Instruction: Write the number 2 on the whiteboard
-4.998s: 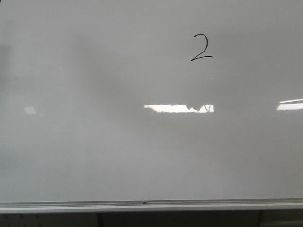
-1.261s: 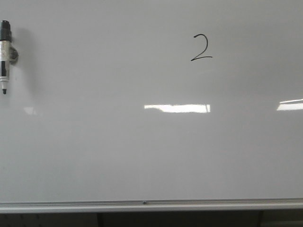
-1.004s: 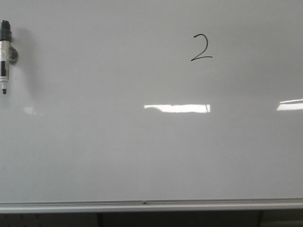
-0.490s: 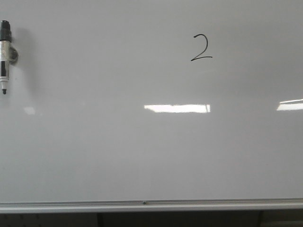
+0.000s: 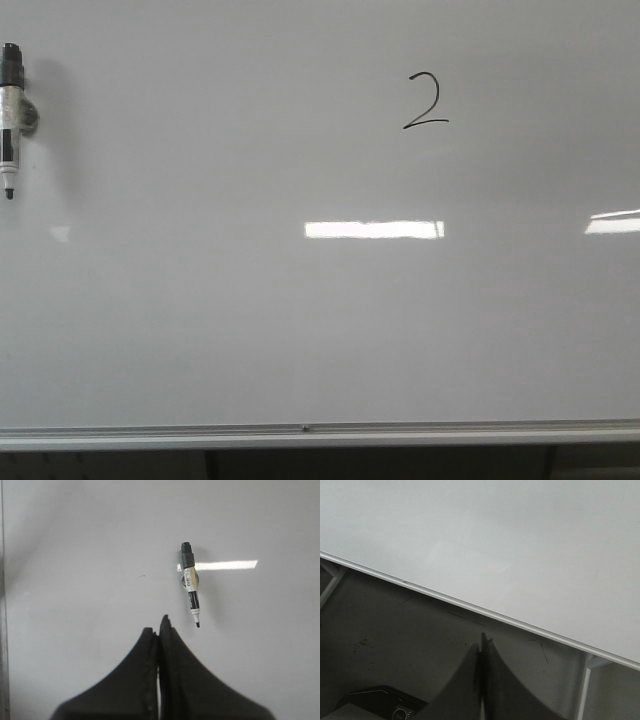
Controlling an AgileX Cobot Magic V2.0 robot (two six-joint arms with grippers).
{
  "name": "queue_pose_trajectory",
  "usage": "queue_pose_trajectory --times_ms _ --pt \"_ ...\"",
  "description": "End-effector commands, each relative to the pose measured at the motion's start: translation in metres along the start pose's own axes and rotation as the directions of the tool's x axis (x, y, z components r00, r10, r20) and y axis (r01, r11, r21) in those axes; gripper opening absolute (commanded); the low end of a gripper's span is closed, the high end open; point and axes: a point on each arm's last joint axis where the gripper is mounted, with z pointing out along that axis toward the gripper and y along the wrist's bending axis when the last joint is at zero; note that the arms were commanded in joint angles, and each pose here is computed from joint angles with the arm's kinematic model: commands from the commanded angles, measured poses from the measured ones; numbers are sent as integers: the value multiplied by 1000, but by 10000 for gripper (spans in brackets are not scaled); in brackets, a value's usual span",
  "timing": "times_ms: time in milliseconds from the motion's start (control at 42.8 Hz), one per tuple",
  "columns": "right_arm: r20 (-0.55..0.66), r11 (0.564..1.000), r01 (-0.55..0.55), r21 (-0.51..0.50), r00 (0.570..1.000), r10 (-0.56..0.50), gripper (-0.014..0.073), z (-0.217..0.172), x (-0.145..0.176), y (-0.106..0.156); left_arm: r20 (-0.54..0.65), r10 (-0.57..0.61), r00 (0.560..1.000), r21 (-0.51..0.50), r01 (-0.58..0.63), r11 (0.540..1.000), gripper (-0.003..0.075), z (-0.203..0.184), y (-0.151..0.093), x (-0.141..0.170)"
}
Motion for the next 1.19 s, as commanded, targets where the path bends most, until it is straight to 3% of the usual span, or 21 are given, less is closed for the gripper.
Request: queue_pose_trajectory --times_ms 0,234,444,1168 --pt "79 1000 -5 15 997 4 -69 -7 -10 -1 174 -37 984 25 33 999 -20 5 -3 6" --pt "79 1000 -5 15 997 4 -69 -7 -10 -1 258 -91 962 47 82 996 -20 19 -5 54" --pt "80 1000 -5 15 997 4 -69 -7 -10 -1 334 -93 938 51 81 995 -20 24 -5 73" --pt "77 1000 -5 15 997 4 -69 -6 -10 -1 259 -51 965 34 44 998 -20 26 -5 80"
